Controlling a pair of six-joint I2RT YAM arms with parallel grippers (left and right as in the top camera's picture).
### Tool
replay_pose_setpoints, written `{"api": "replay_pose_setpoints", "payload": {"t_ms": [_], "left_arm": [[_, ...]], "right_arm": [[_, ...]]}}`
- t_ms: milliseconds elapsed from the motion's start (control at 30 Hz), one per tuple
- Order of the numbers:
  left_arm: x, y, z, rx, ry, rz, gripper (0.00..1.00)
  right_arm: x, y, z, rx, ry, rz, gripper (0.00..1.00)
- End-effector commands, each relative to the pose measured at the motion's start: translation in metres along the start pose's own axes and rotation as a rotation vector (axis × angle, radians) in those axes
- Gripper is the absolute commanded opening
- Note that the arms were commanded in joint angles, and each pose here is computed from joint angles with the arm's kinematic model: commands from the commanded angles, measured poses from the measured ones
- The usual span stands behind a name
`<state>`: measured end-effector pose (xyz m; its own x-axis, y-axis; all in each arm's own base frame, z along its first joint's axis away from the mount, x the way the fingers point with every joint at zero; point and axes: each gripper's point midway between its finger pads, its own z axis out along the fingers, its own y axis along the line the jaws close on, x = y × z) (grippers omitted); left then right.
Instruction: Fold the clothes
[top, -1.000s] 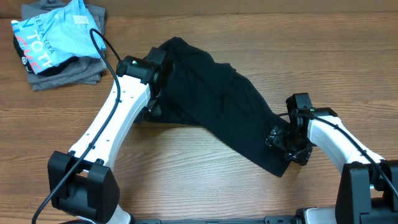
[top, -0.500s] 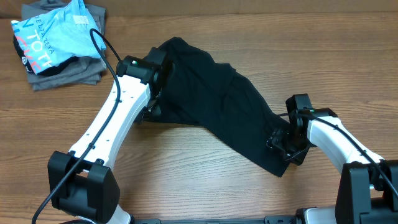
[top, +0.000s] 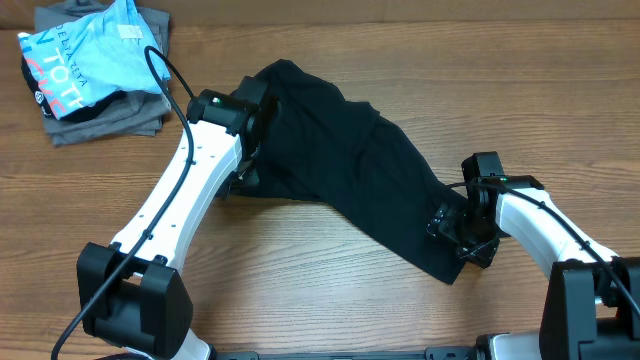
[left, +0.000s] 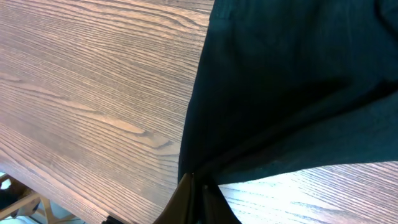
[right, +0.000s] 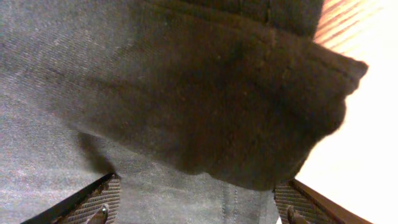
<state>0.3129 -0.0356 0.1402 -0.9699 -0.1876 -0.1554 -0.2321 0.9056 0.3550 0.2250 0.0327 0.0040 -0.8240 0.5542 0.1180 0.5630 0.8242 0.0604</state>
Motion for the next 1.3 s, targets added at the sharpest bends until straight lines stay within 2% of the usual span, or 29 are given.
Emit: {"api": "replay_pose_setpoints", "payload": {"t_ms": [0,67,167,267,433,467,767,933,1267], "left_arm": [[-0.002,0.01,-0.003,-0.015,-0.02,-0.029,0.05],[-0.002,0.01,-0.003,-0.015,-0.02,-0.029,0.04],[-0.002,0.01,-0.003,-0.016,-0.019,-0.028,0.04],[-0.002,0.01,-0.003,-0.015,-0.02,-0.029,0.04],[-0.001,0.01,-0.003,-0.015,-0.019,-0.029,0.04],[-0.001,0.01,-0.003,-0.015,-0.019,-0.028,0.04],[0.004,0.014,-0.005,-0.028,0.001,-0.019,0.04],[0.007,0.024,-0.023,-0.019,-0.013,-0.039,0.04],[0.016,0.074,-0.115,0.162,-0.298,-0.184,0.04]], "right_arm": [[0.006,0.0,0.007,-0.022,0.025,0.017,0.82],[0.008,-0.002,0.011,-0.019,0.031,0.036,0.81],[0.008,-0.002,0.012,-0.017,0.032,0.041,0.69],[0.008,-0.003,0.012,-0.013,0.029,0.058,0.51],[0.002,-0.003,0.003,0.007,0.012,0.064,0.07],[0.0,-0.003,0.001,0.014,0.008,0.064,0.04],[-0.016,-0.003,-0.033,0.08,-0.038,0.079,0.04],[-0.026,0.007,-0.059,0.06,-0.073,0.075,0.04],[-0.043,0.031,-0.146,-0.042,-0.213,0.036,0.08]]}}
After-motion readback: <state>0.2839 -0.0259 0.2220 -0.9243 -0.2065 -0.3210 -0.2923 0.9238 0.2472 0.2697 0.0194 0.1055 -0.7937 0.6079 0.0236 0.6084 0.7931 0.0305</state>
